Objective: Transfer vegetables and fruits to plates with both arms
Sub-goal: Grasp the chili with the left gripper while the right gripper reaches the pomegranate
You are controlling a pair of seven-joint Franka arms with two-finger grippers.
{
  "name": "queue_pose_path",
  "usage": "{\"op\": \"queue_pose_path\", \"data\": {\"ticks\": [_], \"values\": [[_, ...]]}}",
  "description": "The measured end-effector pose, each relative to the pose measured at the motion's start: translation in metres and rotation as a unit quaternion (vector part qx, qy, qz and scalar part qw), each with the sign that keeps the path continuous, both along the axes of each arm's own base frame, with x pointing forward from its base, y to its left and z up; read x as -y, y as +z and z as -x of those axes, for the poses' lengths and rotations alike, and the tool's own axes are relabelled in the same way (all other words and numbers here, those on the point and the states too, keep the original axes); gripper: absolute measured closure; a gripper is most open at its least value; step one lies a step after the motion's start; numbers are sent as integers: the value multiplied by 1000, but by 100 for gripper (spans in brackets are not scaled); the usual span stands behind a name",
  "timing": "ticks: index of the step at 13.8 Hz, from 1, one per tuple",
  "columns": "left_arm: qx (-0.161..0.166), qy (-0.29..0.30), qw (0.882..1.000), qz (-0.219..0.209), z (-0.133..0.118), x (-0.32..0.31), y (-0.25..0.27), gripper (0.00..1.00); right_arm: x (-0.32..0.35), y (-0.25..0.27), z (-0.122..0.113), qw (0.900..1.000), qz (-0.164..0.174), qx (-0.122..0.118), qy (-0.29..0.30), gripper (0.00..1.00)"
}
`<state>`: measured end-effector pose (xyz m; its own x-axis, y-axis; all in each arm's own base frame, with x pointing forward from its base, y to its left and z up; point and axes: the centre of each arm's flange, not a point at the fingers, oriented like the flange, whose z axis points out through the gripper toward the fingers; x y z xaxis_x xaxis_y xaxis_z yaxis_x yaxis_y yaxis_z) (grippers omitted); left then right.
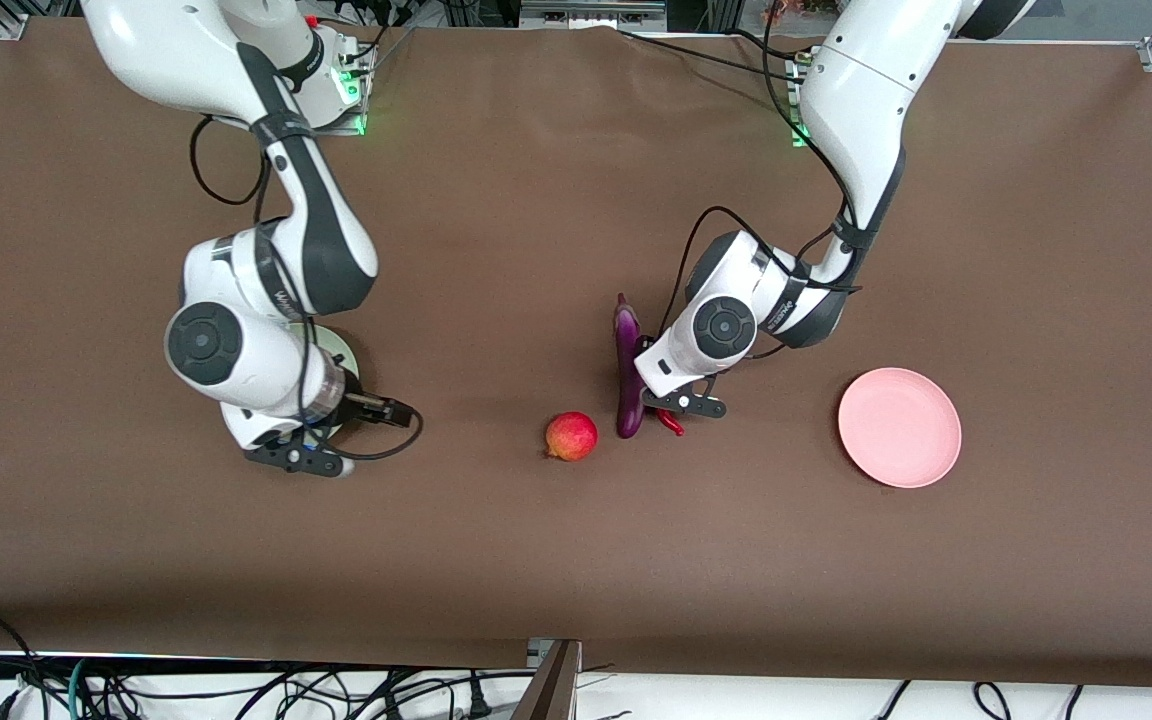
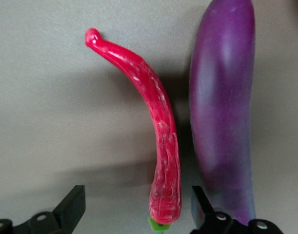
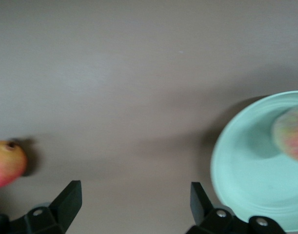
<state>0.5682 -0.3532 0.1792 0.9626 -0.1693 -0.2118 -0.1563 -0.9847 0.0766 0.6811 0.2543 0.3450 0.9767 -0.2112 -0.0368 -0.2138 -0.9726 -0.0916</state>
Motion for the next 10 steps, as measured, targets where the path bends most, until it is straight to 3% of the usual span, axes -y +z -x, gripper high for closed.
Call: {"op": "queue_pose_path", "data": {"ticks": [1,2,7,8,10], "values": [[3,0,1000,1,1,1,-5,9,-16,-1,-2,1000,-4,11,-8,1],[4,0,1000,1,2,2,-11,15,-30,-5,-4,1000,-8,24,-13,1],[16,-8,1000,-2,-2,3,-3,71,-78,-33,-3,997,-25,67,-34,1],[13,-8,1000,-7,-3,0,1,77,-85,-34,-2,996,-30,75,-38,1],[5,0,1000,-23,-11,-17,15,77,-107,-37,1,994,-46,92,-43,1]]}}
